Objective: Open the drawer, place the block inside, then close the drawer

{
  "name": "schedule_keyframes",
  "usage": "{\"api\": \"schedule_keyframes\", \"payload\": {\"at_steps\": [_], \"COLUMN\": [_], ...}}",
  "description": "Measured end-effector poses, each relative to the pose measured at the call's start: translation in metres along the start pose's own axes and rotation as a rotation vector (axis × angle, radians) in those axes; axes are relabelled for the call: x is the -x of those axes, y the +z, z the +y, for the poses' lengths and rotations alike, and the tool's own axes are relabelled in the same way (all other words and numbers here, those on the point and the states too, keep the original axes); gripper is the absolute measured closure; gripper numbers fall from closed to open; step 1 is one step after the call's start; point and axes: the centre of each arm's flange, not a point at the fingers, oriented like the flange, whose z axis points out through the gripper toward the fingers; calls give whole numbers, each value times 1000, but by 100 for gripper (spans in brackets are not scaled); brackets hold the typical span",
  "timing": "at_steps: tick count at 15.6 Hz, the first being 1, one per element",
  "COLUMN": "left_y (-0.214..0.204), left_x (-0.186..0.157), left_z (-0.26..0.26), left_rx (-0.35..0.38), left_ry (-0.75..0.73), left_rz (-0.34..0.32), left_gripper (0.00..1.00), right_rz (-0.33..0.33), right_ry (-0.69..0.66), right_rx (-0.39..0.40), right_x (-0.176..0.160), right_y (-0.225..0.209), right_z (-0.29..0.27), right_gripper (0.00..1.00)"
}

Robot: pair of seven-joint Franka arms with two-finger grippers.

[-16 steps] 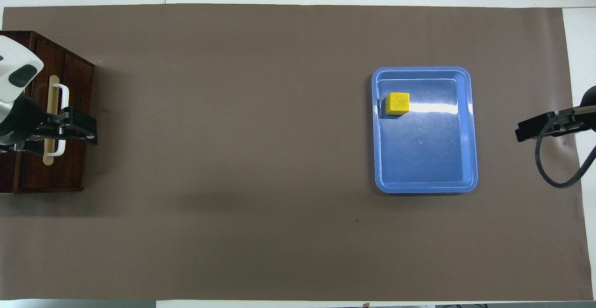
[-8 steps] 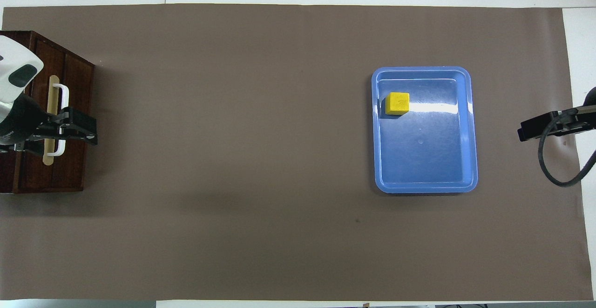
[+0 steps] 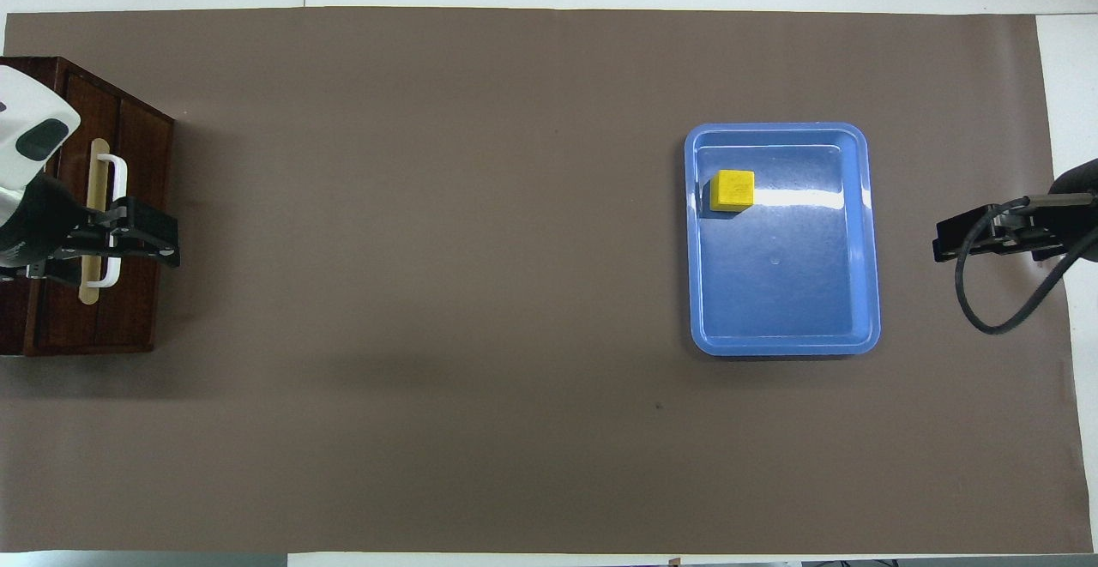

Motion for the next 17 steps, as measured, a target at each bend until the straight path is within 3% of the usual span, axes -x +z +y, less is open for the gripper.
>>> {"api": "schedule_keyframes", "payload": {"at_steps": [4,10,15,17], "left_y": [0,-2,4,22], "left_x": [0,0,-19,-31], "left_z": [0,1,6,1], "left_rx": [0,2,2,-52], "left_ry": [0,2,16,31], "left_rz": [0,11,150,209], "left_gripper": [0,0,0,0], "right_rz": [-53,-162,-226,-266], "right_ry": [266,722,950,1030], "right_rx": [-111,-268,-392,-435], "right_x": [-7,-53,-75,-80], "right_y": [46,122,158,173], "right_z": [-5,-18,-20,-17], "right_gripper": [0,0,0,0]}}
